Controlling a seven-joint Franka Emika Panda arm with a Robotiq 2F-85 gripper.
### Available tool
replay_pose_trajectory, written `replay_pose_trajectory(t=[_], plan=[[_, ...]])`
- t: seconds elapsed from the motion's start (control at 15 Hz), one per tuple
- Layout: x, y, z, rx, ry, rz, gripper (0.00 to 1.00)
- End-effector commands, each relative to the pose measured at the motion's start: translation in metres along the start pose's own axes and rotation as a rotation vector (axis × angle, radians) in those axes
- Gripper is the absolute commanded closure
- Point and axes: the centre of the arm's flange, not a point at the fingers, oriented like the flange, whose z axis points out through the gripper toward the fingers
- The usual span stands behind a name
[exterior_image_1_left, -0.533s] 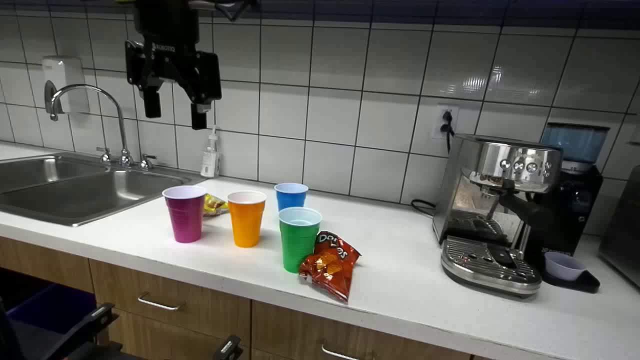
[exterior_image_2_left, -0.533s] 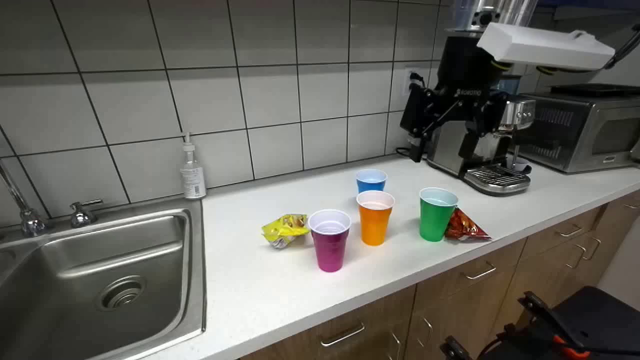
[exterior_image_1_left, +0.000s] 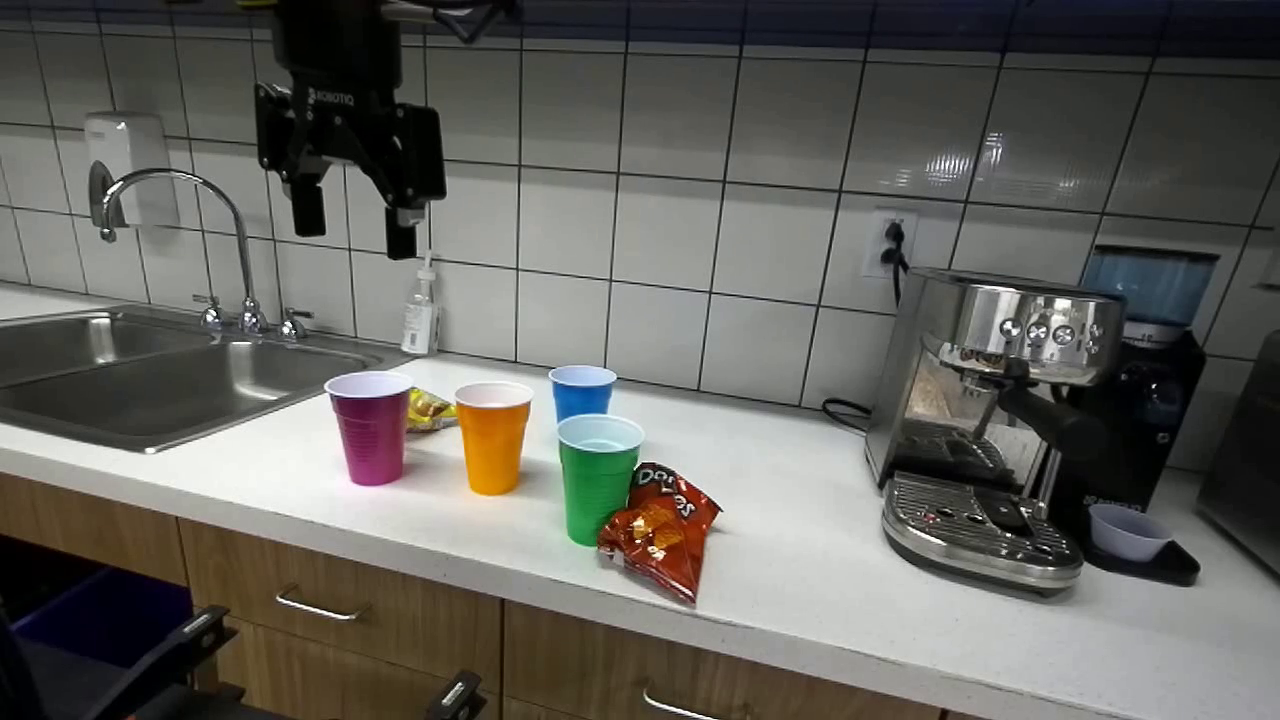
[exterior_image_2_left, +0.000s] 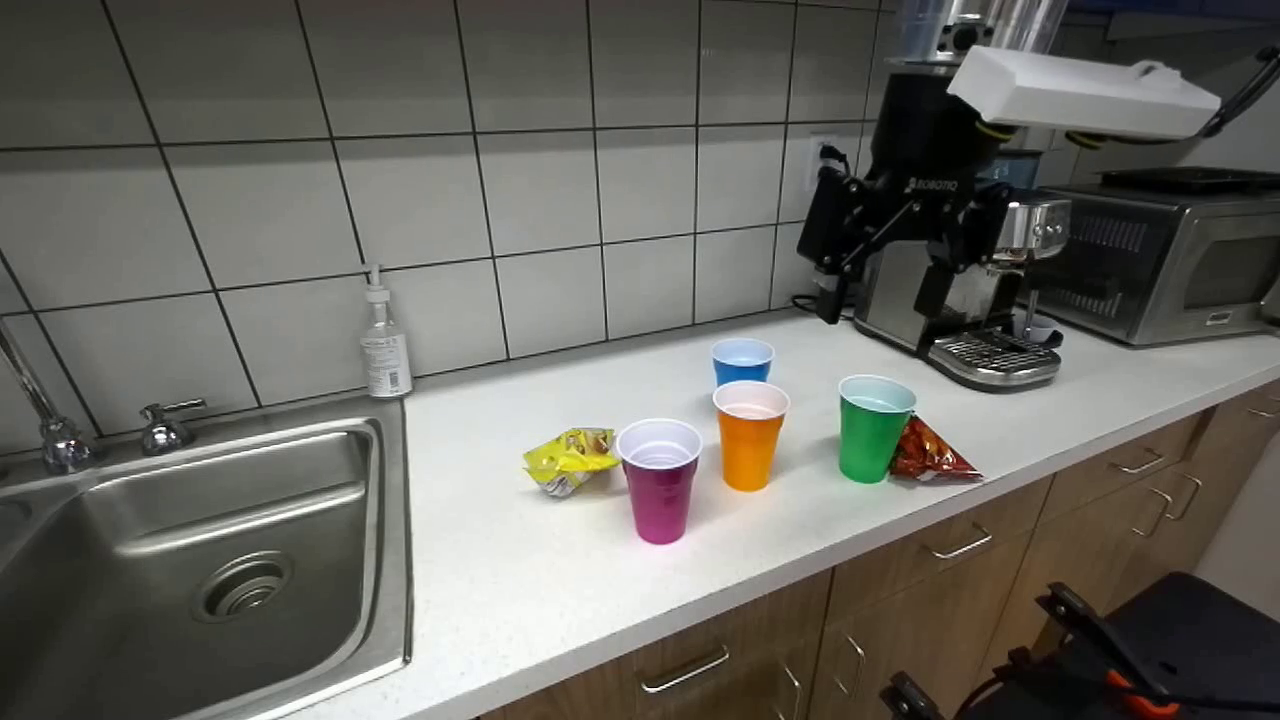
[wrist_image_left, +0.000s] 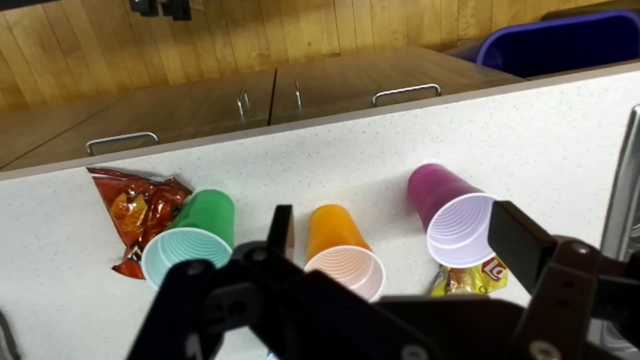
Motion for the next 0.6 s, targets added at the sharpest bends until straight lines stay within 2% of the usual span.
replay_pose_trajectory(t=[0.0,0.13,0.53], plan=[[0.006,0.007,0.008,-0.024,0.048,0.023,0.0],[0.012,0.012,0.012,-0.035,0.088,0.038,0.0],[0.028,0.028,0.027,-0.053,0.126,0.082,0.0]])
